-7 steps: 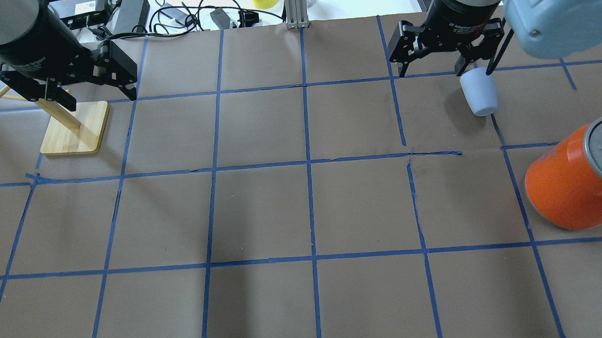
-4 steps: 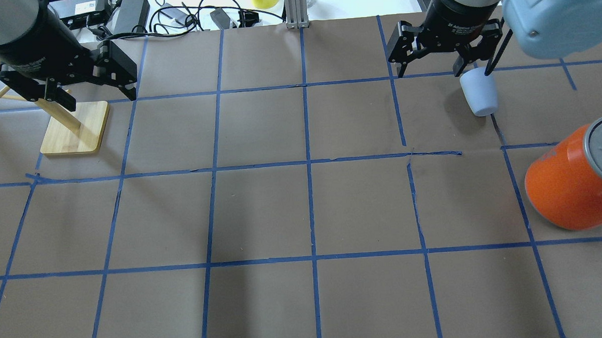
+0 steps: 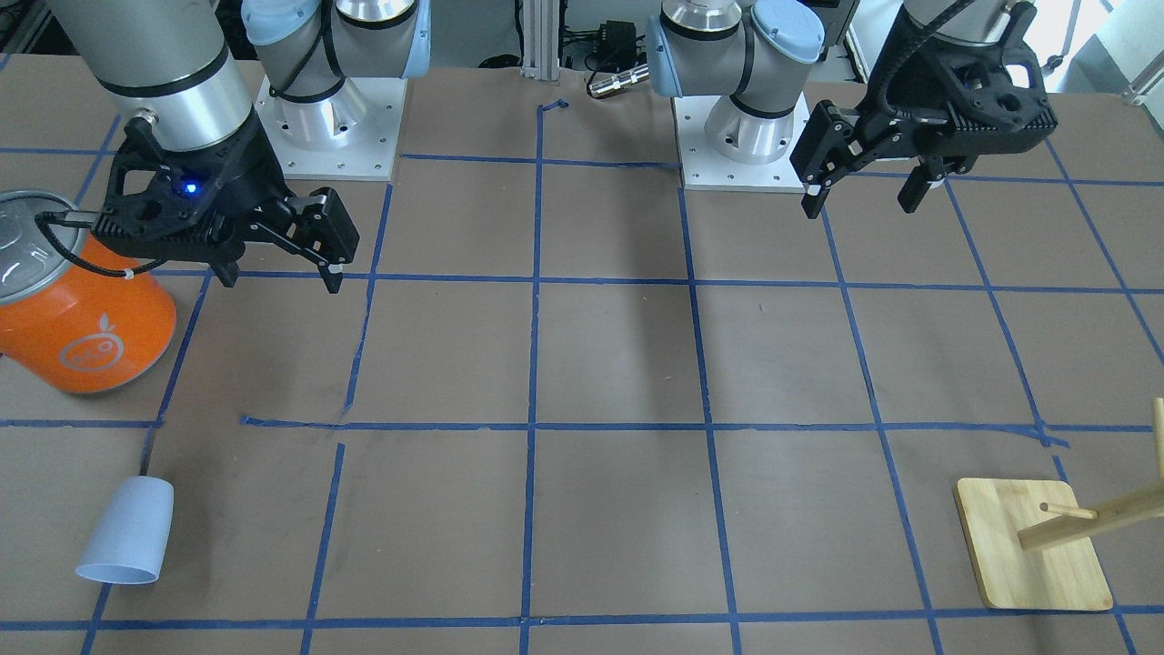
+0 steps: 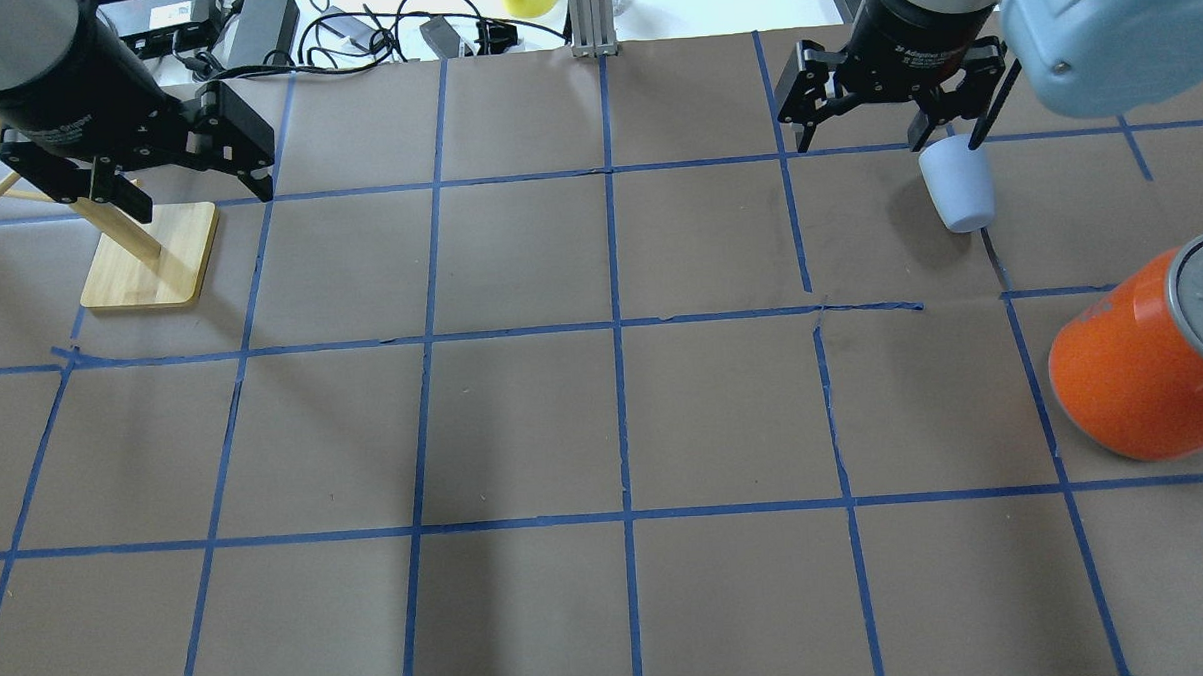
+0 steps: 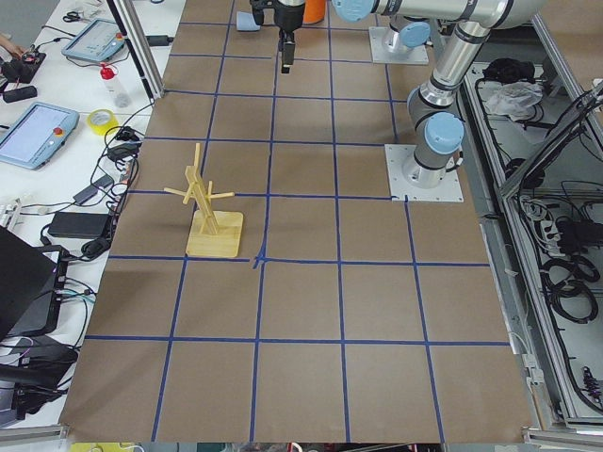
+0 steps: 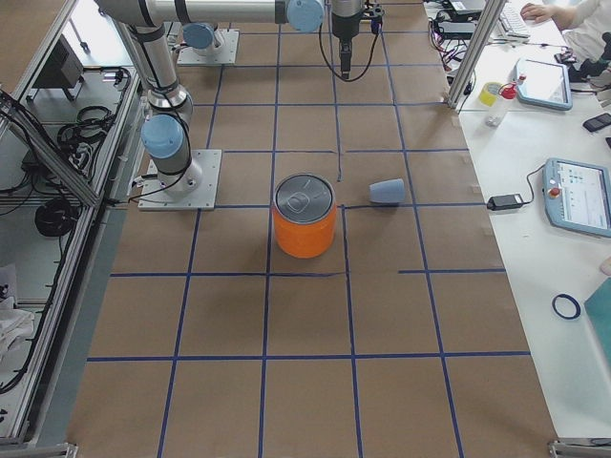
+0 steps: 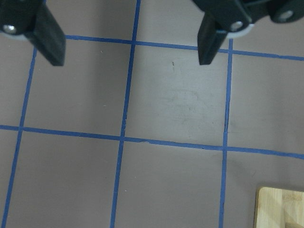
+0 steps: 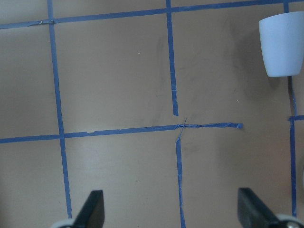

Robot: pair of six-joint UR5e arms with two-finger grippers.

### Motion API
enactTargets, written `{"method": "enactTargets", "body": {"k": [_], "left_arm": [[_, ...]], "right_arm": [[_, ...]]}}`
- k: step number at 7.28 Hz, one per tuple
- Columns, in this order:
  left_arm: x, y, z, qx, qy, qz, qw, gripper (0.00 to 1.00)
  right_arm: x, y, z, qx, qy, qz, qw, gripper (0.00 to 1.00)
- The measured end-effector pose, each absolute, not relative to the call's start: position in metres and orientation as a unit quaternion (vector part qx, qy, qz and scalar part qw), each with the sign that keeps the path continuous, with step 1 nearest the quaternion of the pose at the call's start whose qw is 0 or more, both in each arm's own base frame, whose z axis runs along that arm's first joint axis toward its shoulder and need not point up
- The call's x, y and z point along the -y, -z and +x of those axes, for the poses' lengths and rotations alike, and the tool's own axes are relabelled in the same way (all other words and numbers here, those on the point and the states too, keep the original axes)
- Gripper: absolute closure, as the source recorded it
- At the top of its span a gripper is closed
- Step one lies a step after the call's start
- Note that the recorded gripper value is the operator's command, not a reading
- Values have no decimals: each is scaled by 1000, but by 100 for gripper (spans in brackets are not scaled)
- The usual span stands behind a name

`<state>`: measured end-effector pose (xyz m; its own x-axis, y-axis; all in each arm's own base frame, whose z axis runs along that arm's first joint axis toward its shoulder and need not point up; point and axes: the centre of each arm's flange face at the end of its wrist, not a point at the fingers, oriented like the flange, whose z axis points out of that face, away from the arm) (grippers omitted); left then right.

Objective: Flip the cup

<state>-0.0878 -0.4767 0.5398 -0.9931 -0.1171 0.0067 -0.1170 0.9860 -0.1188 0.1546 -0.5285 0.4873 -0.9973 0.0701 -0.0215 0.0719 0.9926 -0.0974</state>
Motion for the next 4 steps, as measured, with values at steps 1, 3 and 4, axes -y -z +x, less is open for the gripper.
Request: {"method": "enactTargets", "body": {"k": [1, 3, 4], "left_arm": [[477, -540, -88, -996, 60, -59, 0, 0], [477, -540, -88, -996, 60, -59, -1, 0], [477, -540, -88, -997, 60, -59, -2, 0]], "right_arm": [[530, -485, 154, -998, 48, 37, 9, 0], [537, -474, 154, -999, 36, 38, 7, 0], [538, -471, 153, -999, 33, 38, 6, 0]]}}
